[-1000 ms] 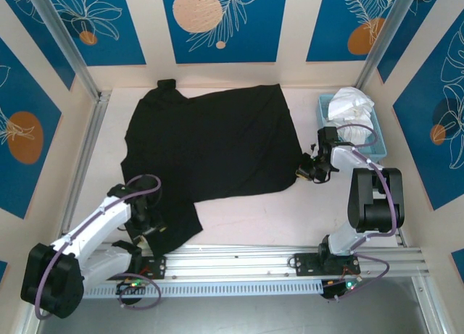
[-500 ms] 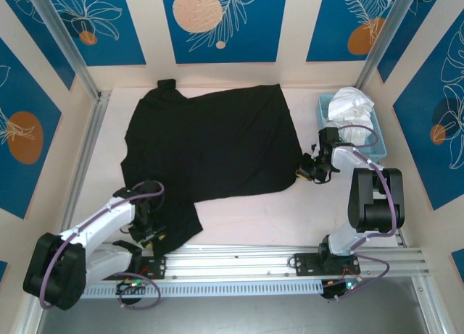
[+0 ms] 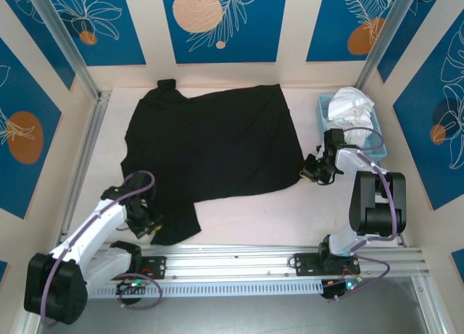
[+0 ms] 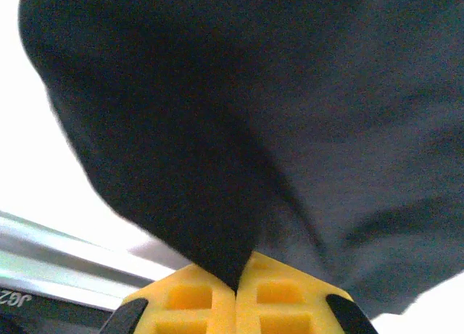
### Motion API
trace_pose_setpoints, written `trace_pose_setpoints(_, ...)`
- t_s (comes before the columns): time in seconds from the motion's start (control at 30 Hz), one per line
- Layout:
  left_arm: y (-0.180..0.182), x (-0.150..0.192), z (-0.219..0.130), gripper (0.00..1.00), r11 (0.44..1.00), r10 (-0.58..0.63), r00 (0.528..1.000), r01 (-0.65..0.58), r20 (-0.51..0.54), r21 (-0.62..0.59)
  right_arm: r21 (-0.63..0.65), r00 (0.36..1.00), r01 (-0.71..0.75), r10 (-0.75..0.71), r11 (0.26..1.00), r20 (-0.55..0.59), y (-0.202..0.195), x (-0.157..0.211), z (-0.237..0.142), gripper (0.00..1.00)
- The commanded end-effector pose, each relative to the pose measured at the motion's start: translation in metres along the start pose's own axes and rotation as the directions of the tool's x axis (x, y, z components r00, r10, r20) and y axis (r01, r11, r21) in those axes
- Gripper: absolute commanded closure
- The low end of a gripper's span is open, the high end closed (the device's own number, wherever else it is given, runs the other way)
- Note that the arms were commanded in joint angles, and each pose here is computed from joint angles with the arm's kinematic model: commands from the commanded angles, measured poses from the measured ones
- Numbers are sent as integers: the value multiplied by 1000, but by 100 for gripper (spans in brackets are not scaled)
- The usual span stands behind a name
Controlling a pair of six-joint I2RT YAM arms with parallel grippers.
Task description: Fold the inside-out t-shirt
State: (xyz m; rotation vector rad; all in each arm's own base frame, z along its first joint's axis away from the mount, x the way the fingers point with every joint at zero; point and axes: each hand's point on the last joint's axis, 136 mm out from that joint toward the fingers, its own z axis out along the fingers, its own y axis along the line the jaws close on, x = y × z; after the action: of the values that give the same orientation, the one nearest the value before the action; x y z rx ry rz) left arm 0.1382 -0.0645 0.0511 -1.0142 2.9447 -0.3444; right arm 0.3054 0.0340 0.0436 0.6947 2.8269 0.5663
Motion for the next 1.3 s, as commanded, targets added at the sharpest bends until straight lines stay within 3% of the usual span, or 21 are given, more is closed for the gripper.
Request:
trace_pose_setpoints(0.0,-20,-26,-37,100,995,33,994,-43,106,87,-76,1000,9,-8,997,10,17,-4,-15,99)
trace_pose_setpoints(0.23,-38,-70,-94,100,972,11,957,-78,289,220,-120,999,17,-13,993,36,32,-22,-29,99)
trace_pose_setpoints(0.57,-53,-125,-155,100,926,-50,896,-123,441,356,-143,997,47,-37,989,75,51,-46,-43,98)
trace_pose_setpoints(0.8,-76,-165,-161,100,901,-73,873,-150,482,407,-119,993,82,-72,990,91,67,-70,-38,97)
trace_pose_setpoints(1.27,-103,-255,-143,100,914,-113,852,-112,511,389,-99,988,113,-102,989,116,104,-130,-14,97)
